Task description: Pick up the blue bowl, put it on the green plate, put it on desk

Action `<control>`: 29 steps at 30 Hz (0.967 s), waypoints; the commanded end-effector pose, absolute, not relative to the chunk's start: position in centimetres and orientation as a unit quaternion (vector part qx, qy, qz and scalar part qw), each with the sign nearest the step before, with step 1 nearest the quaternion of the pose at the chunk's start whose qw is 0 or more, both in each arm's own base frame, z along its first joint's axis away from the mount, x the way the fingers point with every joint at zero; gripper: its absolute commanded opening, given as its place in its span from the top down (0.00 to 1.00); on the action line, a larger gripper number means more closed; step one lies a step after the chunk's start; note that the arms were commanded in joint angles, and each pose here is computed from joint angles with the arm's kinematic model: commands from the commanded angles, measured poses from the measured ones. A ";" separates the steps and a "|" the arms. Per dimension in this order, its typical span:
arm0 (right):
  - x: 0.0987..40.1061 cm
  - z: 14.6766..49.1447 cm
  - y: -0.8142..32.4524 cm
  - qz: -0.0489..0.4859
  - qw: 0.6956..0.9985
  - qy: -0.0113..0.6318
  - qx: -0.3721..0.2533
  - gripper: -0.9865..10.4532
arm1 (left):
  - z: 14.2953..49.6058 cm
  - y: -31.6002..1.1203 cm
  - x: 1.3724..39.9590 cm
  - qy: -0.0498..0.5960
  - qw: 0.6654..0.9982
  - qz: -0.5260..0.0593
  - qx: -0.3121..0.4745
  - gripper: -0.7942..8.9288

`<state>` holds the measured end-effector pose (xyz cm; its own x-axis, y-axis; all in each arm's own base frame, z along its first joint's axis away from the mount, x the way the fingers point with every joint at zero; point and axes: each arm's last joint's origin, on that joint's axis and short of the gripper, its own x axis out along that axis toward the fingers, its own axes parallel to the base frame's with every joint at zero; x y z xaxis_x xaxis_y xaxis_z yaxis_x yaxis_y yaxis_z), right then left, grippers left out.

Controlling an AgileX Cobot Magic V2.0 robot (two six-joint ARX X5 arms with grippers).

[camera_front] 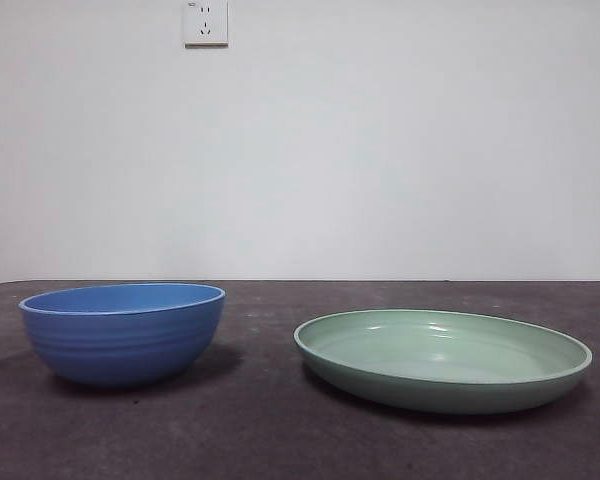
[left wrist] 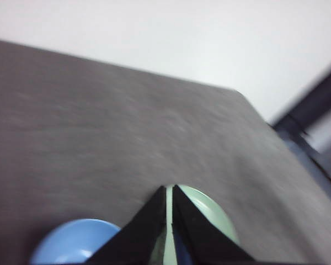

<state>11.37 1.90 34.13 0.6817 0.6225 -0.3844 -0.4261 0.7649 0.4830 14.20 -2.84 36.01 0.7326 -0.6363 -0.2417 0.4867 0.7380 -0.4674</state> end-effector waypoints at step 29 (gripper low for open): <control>11.8 35.7 2.0 0.314 0.904 0.260 0.127 0.39 | 36.4 -5.8 17.2 0.274 0.865 -0.399 -0.134 0.34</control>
